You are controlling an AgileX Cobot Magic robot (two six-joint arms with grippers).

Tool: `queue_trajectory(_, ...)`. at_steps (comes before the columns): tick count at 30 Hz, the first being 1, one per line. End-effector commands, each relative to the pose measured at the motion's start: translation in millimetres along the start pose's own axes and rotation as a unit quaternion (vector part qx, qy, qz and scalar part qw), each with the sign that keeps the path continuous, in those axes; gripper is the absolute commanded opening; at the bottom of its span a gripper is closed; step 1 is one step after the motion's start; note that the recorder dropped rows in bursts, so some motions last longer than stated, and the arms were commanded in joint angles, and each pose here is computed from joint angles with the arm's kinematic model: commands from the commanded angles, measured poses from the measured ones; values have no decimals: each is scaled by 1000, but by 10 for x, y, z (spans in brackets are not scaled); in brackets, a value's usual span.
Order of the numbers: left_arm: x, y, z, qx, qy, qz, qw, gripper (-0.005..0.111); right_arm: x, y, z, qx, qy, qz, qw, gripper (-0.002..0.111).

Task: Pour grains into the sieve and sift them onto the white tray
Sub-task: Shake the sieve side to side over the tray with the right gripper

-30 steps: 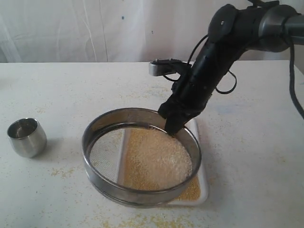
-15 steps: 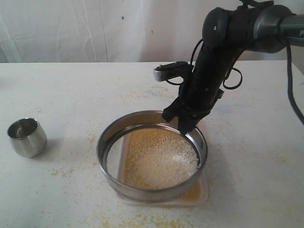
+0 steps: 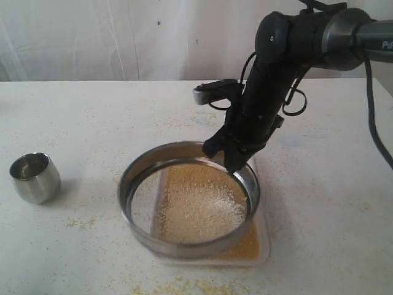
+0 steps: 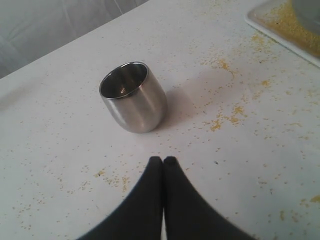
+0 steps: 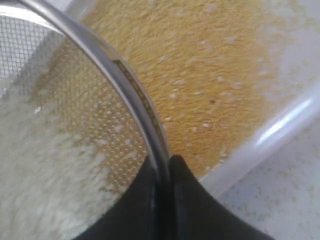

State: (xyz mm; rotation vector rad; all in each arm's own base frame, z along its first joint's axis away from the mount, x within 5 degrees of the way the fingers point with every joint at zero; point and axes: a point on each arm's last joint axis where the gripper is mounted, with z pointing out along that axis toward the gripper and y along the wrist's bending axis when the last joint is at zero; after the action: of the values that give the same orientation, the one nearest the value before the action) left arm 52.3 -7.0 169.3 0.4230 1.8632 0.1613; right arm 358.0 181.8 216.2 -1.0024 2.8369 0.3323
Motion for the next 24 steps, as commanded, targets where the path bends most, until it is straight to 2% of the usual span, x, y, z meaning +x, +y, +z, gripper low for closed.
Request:
queue_trajectory(1, 5, -7, 0, 3, -2, -2, 1000, 1, -17, 8, -81, -2, -19, 28, 999, 0)
queue_trajectory(2, 5, -7, 0, 3, -2, -2, 1000, 1, 2, 117, -87, -60, -11, -49, 997, 0)
queue_trajectory(3, 5, -7, 0, 3, -2, -2, 1000, 1, 10, 168, -88, -90, -12, -103, 991, 0)
queue_trajectory(4, 5, -7, 0, 3, -2, -2, 1000, 1, 1, 141, -83, -74, -15, -95, 993, 0)
queue_trajectory(6, 5, -7, 0, 3, -2, -2, 1000, 1, -61, -57, -87, 34, -44, 11, 998, 0)
queue_trajectory(7, 5, -7, 0, 3, -2, -2, 1000, 1, -54, -144, -98, 79, -47, 92, 991, 0)
queue_trajectory(8, 5, -7, 0, 3, -2, -2, 1000, 1, -37, -161, -100, 88, -41, 119, 988, 0)
queue_trajectory(9, 5, -7, 0, 3, -2, -2, 1000, 1, -26, -91, -87, 60, -27, 80, 995, 0)
queue_trajectory(10, 5, -7, 0, 3, -2, -2, 1000, 1, -3, 40, -75, 0, -7, -5, 1000, 0)
queue_trajectory(11, 5, -7, 0, 3, -2, -2, 1000, 1, 13, 142, -74, -58, -2, -77, 995, 0)
queue_trajectory(12, 5, -7, 0, 3, -2, -2, 1000, 1, 12, 165, -77, -71, -5, -99, 993, 0)
queue_trajectory(13, 5, -7, 0, 3, -2, -2, 1000, 1, -16, 87, -72, -31, -16, -65, 997, 0)
queue_trajectory(14, 5, -7, 0, 3, -2, -2, 1000, 1, -56, -46, -88, 33, -40, 0, 999, 0)
queue_trajectory(16, 5, -7, 0, 3, -2, -2, 1000, 1, -53, -204, -113, 111, -53, 118, 985, 0)
queue_trajectory(17, 5, -7, 0, 3, -2, -2, 1000, 1, -40, -202, -111, 111, -46, 119, 986, 0)
queue_trajectory(19, 5, -7, 0, 3, -2, -2, 1000, 1, -11, 25, -77, 11, -11, -9, 1000, 0)
queue_trajectory(20, 5, -7, 0, 3, -2, -2, 1000, 1, 10, 157, -84, -61, -5, -86, 994, 0)
queue_trajectory(21, 5, -7, 0, 3, -2, -2, 1000, 1, 15, 227, -88, -101, -8, -125, 987, 0)
queue_trajectory(22, 5, -7, 0, 3, -2, -2, 1000, 1, 7, 222, -86, -98, -12, -120, 988, 0)
queue_trajectory(24, 5, -7, 0, 3, -2, -2, 1000, 1, -72, 21, -82, 10, -46, -18, 999, 0)
